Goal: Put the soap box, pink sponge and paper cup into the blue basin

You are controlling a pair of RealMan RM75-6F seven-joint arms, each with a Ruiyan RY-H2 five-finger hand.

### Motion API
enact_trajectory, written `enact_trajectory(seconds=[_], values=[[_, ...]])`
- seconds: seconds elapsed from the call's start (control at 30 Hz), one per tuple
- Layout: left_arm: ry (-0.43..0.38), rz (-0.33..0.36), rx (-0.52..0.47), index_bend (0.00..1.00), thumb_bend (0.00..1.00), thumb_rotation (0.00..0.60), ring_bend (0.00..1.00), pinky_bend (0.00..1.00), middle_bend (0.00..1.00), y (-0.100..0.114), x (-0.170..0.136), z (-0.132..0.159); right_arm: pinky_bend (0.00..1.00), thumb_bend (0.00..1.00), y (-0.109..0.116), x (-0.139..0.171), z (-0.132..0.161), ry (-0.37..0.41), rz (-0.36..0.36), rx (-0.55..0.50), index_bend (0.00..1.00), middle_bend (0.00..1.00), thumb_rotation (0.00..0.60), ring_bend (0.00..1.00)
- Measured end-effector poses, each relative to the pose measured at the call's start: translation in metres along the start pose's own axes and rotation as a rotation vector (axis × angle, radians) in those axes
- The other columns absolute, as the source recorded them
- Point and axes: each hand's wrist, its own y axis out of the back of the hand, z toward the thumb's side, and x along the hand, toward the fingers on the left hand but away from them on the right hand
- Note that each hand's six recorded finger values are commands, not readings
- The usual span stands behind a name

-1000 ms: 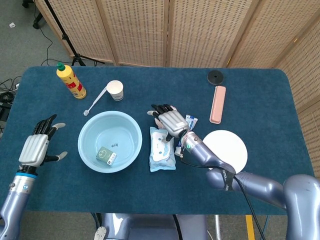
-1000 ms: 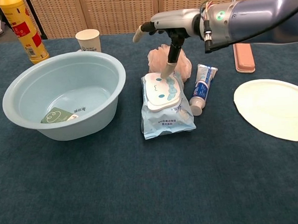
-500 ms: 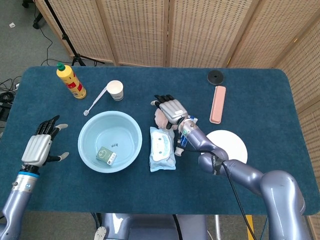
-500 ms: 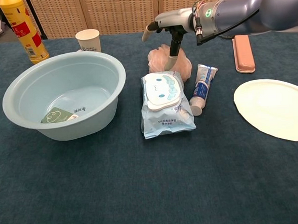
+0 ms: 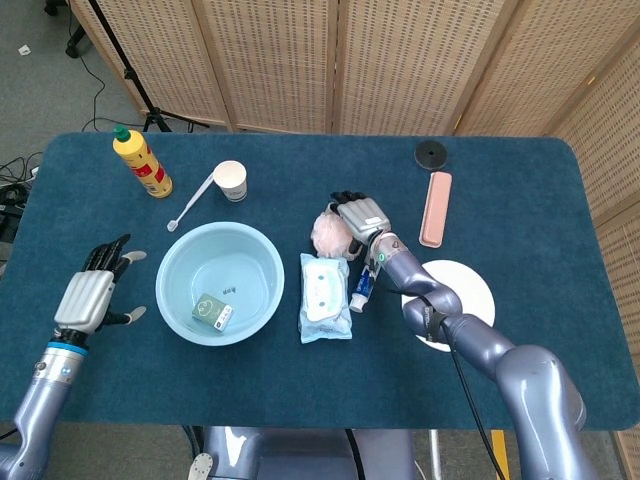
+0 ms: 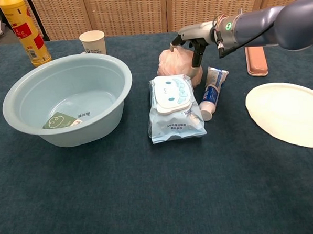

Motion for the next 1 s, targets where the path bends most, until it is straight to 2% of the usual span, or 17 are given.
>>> enact_trajectory(seconds=[0.27, 0.4, 0.53, 0.73, 1.0], values=[[-0.008, -0.002, -0.004, 0.22, 0.18, 0.600, 0.00, 0.04, 0.00, 0.000, 0.000, 0.003, 0.27, 0.05, -0.018, 0.010, 0.003, 0.028, -0.001, -0.070, 0.46, 0.25, 0.600, 0.19], [-0.014, -0.002, -0.008, 0.22, 0.18, 0.600, 0.00, 0.04, 0.00, 0.000, -0.001, 0.004, 0.36, 0.09, -0.022, 0.013, 0.009, 0.048, -0.010, -0.070, 0.55, 0.35, 0.600, 0.31], [-0.015, 0.003, -0.015, 0.22, 0.18, 0.600, 0.00, 0.04, 0.00, 0.002, -0.001, 0.004, 0.41, 0.10, -0.021, 0.016, 0.014, 0.061, -0.025, -0.047, 0.62, 0.40, 0.600, 0.36], [-0.014, 0.007, -0.027, 0.22, 0.18, 0.600, 0.00, 0.04, 0.00, 0.005, -0.001, 0.003, 0.42, 0.13, -0.008, 0.020, 0.017, 0.074, -0.069, -0.003, 0.65, 0.41, 0.600, 0.37], [-0.014, -0.009, -0.027, 0.22, 0.19, 0.600, 0.00, 0.04, 0.00, 0.003, -0.002, 0.002, 0.43, 0.13, 0.025, 0.034, 0.020, 0.086, -0.132, 0.065, 0.66, 0.41, 0.600, 0.38]])
